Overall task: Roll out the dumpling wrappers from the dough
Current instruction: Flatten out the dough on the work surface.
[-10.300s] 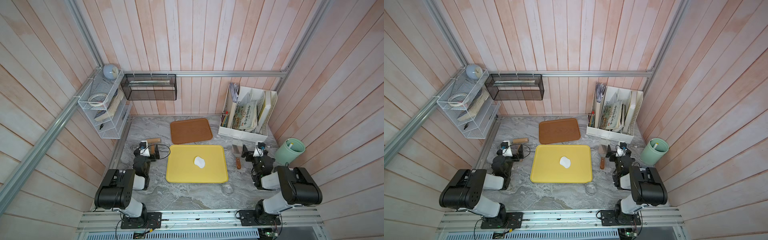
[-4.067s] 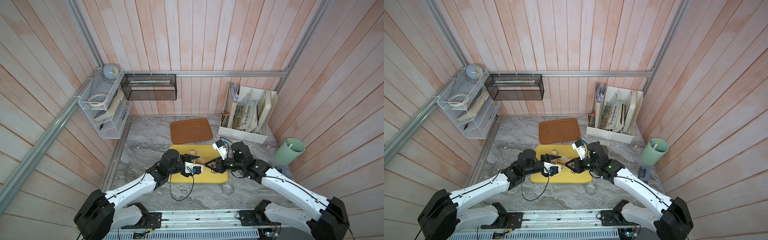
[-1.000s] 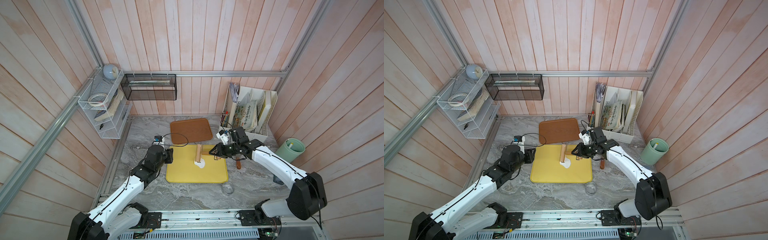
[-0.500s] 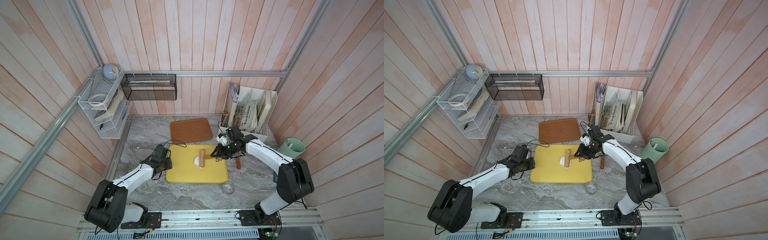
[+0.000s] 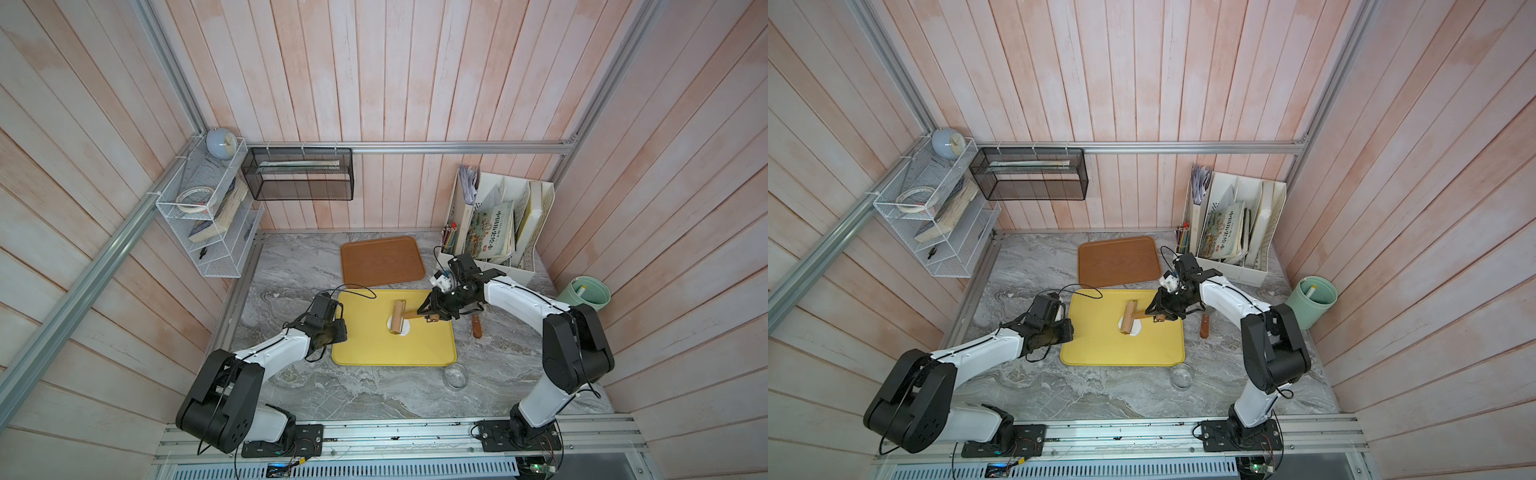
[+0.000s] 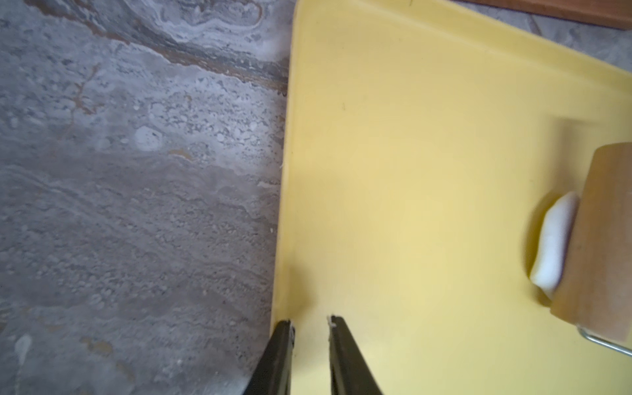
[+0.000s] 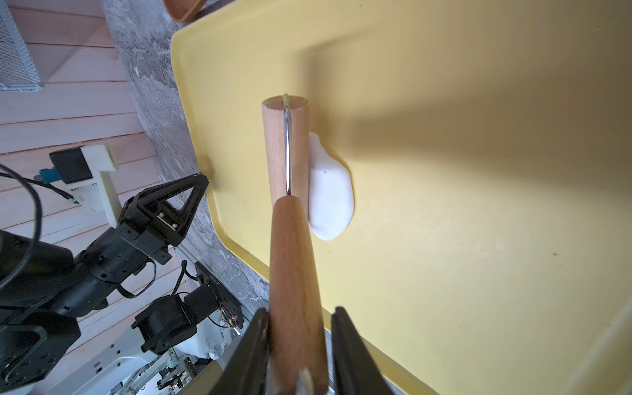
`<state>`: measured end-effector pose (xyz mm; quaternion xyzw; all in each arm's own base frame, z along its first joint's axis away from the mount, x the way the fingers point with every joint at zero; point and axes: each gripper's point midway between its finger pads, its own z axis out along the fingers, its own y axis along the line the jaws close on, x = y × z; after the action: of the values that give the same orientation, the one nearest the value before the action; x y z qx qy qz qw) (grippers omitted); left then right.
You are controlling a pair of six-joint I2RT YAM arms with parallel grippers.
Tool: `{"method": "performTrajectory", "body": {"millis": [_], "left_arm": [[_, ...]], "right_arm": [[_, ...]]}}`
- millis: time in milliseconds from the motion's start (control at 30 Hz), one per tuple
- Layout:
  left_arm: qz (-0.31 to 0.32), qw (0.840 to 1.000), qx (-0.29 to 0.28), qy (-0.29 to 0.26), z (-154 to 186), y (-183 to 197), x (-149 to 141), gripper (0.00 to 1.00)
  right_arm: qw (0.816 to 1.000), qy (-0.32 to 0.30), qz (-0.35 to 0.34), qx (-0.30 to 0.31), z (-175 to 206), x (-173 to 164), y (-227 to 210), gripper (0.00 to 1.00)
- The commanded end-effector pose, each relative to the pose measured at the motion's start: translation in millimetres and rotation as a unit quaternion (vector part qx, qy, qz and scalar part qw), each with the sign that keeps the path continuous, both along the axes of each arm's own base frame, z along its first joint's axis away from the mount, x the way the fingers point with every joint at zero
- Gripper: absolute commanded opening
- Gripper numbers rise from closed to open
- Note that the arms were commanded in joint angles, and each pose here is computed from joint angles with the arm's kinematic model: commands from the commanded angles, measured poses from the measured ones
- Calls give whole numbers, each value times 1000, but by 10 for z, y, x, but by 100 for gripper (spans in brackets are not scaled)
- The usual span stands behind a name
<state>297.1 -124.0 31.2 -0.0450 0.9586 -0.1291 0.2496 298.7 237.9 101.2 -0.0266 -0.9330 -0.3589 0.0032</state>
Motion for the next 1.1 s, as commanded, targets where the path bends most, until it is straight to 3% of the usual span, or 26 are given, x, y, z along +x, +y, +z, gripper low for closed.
{"method": "performTrajectory", "body": {"millis": [0,133,433,867,967,1067], "left_arm": [[15,999,30,7,-124,150,-65,23],[14,999,33,14,-184,158,-89,22],[16,999,33,27,-246,146,-88,21],[23,998,47,31,-290,206,-106,20],[23,998,48,30,-290,207,-103,19],[24,998,49,30,-295,212,-100,18]], "right_arm": [[983,67,-61,-158,-678,-200,-642,0],[982,78,-68,-161,-741,-237,-713,0],[988,90,-64,-111,-777,-249,-307,0],[989,53,-85,-112,-607,-222,-678,0],[993,54,-84,-70,-518,-207,-522,0],[993,54,-71,-74,-532,-191,-288,0]]}}
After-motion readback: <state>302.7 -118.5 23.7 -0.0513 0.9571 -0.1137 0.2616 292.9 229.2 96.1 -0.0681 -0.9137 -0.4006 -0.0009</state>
